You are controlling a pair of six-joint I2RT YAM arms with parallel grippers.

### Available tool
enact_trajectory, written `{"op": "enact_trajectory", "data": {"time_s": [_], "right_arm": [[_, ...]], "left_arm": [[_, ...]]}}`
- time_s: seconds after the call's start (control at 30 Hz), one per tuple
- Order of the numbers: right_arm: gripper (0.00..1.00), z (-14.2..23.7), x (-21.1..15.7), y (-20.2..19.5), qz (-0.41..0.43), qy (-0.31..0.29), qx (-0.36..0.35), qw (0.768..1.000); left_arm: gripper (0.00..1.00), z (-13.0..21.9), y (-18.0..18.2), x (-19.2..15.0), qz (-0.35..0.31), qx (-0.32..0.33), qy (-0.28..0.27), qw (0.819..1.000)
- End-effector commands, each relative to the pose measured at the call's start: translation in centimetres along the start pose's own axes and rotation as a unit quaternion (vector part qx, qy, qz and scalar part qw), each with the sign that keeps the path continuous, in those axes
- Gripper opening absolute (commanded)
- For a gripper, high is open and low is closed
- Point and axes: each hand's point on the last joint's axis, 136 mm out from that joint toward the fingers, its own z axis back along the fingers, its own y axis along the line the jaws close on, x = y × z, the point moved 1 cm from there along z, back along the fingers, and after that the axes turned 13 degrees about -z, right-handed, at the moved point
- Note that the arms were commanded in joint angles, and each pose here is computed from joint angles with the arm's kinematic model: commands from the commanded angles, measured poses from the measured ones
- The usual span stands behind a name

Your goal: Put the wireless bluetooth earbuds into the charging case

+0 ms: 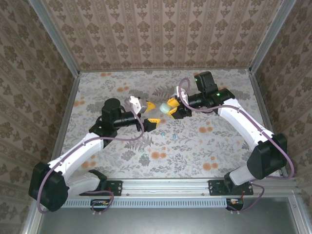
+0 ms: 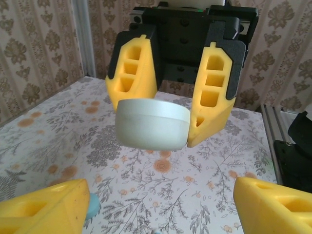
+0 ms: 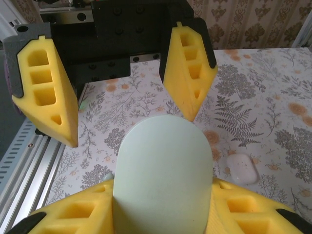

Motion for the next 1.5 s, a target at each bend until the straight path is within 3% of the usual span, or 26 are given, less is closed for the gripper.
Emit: {"op": "enact_trajectory", "data": {"time_s": [0.0,0.37,0.77,1.2,1.47], "right_arm": [[0.42,0.1,0.5,1.2,0.022,-0.012,0.013,1.0],[0.42,-0.4,0.6,1.1,0.05,-0.014,0.004,0.999],[0.42,-0.5,0.4,1.0,0.059,-0.012,0.003,0.998],[0.43,-0.5,0.5,1.2,0.063,-0.009,-0.003,0.998],[0.46,-0.1,1.1,1.3,0.063,-0.017,-0.012,0.998]], "left_arm": [[0.78,-0.4,-0.1,2.6,-0.042,-0.02,-0.032,0.998],[0.71,-1.9,0.1,2.5,-0.022,-0.043,-0.024,0.999],[0.52,-2.0,0.1,2.6,-0.02,-0.047,-0.023,0.998],[0.5,-2.3,0.1,2.5,-0.016,-0.05,-0.02,0.998],[0.33,-2.0,0.0,2.5,-0.018,-0.046,-0.019,0.999]]}}
